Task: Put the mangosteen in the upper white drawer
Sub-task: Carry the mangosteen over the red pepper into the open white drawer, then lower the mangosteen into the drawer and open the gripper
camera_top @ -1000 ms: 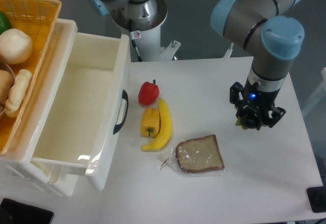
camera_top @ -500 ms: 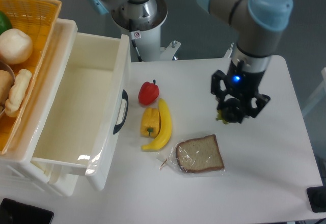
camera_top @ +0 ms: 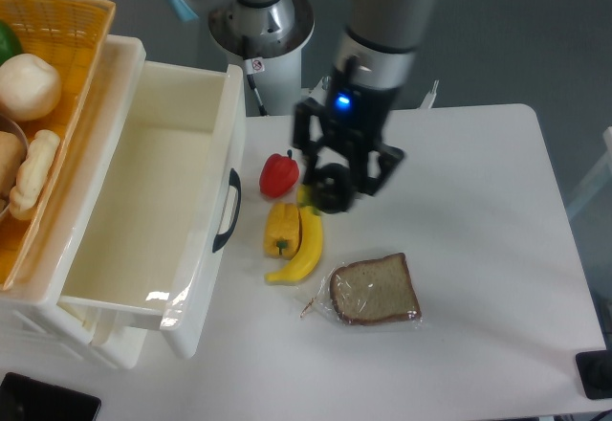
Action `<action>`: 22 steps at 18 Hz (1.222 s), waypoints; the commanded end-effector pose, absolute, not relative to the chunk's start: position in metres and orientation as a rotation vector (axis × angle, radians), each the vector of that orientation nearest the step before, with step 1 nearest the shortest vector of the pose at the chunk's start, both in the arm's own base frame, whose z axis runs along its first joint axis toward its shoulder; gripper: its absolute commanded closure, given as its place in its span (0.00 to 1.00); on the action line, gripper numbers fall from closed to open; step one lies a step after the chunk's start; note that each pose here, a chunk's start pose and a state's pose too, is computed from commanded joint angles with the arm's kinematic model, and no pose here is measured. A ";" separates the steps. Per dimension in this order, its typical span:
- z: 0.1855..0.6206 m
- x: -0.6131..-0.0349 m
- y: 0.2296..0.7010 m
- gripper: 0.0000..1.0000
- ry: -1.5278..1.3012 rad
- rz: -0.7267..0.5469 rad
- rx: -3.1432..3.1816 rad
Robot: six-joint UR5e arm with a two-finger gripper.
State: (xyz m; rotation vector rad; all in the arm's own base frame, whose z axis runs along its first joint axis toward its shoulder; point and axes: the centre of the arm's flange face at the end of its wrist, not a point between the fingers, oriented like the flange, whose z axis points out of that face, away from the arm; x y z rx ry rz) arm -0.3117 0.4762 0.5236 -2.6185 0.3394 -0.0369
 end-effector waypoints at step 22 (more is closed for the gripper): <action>0.461 -0.189 0.548 1.00 0.858 -0.183 -2.584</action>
